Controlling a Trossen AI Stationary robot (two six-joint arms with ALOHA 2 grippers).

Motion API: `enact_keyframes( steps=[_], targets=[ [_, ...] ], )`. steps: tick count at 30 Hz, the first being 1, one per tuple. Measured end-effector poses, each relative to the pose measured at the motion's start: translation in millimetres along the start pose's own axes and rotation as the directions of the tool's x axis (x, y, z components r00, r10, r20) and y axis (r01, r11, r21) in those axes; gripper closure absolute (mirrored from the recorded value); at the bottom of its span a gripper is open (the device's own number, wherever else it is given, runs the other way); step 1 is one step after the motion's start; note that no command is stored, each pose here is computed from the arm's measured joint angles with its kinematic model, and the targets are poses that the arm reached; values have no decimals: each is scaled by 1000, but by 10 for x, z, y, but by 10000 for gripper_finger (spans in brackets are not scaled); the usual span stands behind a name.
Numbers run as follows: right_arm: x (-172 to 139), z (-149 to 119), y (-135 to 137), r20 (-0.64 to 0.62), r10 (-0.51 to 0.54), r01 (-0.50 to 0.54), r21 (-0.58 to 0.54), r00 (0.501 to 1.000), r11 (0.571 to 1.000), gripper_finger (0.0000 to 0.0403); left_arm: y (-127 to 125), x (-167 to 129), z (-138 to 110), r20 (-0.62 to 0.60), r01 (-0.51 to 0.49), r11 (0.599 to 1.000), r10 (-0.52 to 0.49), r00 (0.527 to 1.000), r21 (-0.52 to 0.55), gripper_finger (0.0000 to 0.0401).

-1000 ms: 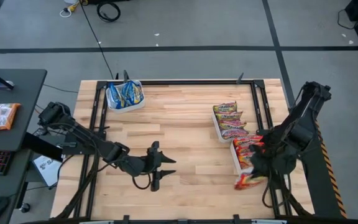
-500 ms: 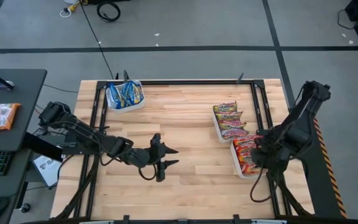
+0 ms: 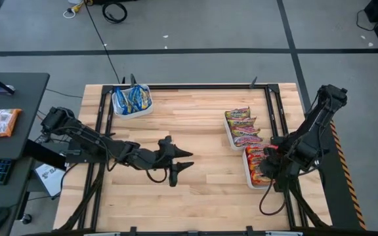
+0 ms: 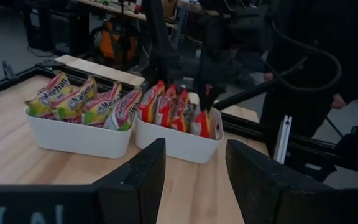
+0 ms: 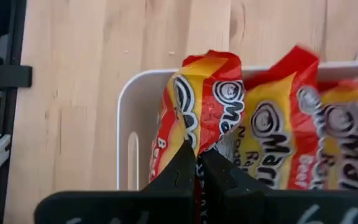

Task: Sort Maruchan noodles
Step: Put the red noodle pack into the bottom right white bin

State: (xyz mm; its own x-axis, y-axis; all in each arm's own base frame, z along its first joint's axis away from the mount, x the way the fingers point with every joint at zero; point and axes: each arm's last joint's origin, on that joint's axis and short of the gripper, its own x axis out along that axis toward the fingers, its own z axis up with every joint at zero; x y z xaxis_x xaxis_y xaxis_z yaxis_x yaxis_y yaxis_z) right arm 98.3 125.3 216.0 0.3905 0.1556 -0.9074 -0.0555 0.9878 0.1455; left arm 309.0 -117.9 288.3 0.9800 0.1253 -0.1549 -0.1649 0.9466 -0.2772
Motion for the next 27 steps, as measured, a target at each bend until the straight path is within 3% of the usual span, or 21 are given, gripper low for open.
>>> enact_keyframes(
  steps=[10,17,24,27],
  targets=[
    [229,-162,229,26,200,-201,188,980,961,395,20,15,14,1,9,1000,-9,1000,-7,229],
    [298,-153,604,-9,235,-227,225,972,948,396,44,32,41,20,5,1000,-4,1000,-19,229],
    [444,34,1034,65,314,-320,259,947,912,395,36,28,37,17,10,999,-11,1000,44,229],
    [500,75,1103,58,303,-307,257,951,916,392,30,25,35,16,12,998,-13,1000,58,229]
  ],
)
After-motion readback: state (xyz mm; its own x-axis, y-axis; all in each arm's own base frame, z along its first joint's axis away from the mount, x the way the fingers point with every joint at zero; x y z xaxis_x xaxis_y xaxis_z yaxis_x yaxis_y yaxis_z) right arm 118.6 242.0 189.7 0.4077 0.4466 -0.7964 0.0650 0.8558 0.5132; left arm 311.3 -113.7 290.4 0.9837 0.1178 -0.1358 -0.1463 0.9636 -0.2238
